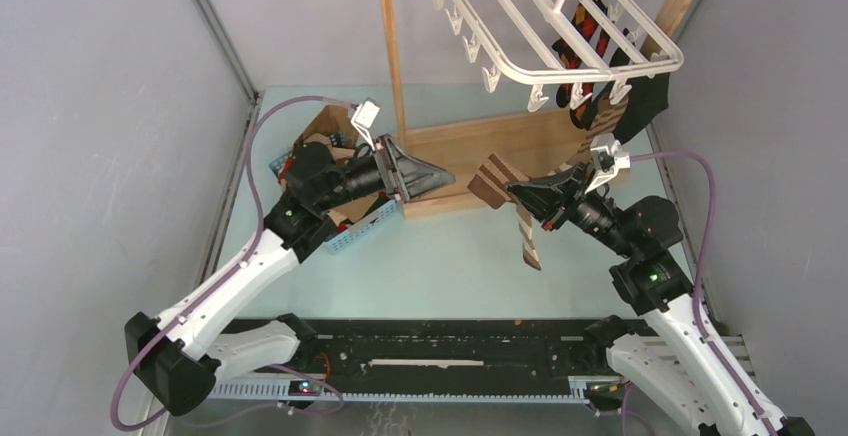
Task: Clip the socks to the hanger
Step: Pick up the sock from the bin, then open the clamp at the hanger.
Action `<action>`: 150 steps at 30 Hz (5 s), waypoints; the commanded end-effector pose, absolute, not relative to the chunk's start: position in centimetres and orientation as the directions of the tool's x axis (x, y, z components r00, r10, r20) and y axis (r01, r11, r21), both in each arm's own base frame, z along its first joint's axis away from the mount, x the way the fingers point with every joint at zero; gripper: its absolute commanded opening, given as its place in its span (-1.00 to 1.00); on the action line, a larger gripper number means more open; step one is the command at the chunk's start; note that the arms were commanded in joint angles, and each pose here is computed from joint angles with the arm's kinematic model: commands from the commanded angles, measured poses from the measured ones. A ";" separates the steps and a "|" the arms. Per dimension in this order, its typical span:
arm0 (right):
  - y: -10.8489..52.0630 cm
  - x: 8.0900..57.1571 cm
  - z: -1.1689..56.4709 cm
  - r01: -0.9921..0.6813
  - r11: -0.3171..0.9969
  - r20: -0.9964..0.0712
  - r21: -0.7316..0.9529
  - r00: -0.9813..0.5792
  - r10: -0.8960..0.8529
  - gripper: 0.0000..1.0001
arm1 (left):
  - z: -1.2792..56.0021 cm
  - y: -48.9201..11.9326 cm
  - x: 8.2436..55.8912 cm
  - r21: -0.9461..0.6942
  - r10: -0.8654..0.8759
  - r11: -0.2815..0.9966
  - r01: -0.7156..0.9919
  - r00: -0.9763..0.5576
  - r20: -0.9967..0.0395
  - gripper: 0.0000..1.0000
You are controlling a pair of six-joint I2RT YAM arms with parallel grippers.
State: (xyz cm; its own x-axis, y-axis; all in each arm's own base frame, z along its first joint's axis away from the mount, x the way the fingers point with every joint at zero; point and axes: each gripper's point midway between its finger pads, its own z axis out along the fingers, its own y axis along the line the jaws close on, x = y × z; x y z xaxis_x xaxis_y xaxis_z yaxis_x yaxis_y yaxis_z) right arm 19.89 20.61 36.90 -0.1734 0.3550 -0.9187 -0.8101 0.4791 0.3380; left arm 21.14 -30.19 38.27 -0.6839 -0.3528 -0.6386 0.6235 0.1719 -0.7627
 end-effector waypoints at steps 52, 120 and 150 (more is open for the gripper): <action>20.6 17.2 33.9 -0.887 0.368 -0.960 -0.281 0.265 -0.093 0.55 | 36.3 -33.6 18.4 -0.769 -0.123 0.066 0.636 -0.759 -0.639 -1.00; 23.0 17.0 38.0 -0.618 0.323 -0.685 -0.717 0.712 -0.157 -1.00 | 42.0 -36.2 17.8 -0.987 -0.127 -0.077 0.139 -0.984 -0.128 -0.49; 16.5 15.3 38.4 -0.854 0.457 -0.955 -0.249 0.296 0.033 -1.00 | 41.1 -36.3 16.8 0.368 -0.251 0.134 0.920 0.391 -0.885 0.88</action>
